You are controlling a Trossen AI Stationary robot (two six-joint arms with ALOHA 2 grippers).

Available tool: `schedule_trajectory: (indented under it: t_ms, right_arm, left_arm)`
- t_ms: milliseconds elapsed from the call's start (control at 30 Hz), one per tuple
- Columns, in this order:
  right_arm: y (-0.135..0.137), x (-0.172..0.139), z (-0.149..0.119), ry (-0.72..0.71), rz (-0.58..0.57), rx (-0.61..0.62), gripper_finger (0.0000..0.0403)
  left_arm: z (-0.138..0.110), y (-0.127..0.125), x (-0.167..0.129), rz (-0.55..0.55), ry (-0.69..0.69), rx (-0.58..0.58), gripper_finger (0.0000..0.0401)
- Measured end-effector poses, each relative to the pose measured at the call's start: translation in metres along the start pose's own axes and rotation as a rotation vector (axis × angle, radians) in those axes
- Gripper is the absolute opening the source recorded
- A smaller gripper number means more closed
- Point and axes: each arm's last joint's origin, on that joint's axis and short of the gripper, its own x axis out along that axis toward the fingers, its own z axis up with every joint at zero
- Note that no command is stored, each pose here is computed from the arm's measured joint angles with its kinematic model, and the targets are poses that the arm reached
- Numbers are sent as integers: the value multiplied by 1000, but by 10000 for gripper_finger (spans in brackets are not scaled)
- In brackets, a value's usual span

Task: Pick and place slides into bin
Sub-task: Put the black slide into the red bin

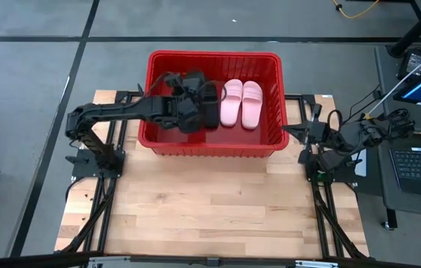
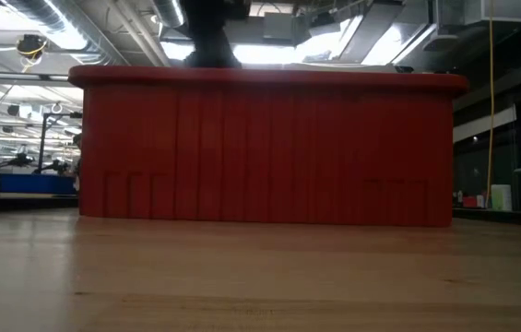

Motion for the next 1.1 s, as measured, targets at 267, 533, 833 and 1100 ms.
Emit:
schedule_trajectory:
  t_ms: [267,533,833,1100]
  right_arm:
    - [1,1,0,4,1,3,10]
    - [3,5,1,9,-12,63,10]
    - [6,22,-4,86,-73,63,7]
    - [0,34,-6,111,-83,85,6]
  left_arm:
    - [-10,12,50,-46,115,-18,5]
    - [-16,11,89,-99,178,57,5]
    - [-20,4,125,-172,203,69,5]
    - [-22,-4,136,-191,230,129,5]
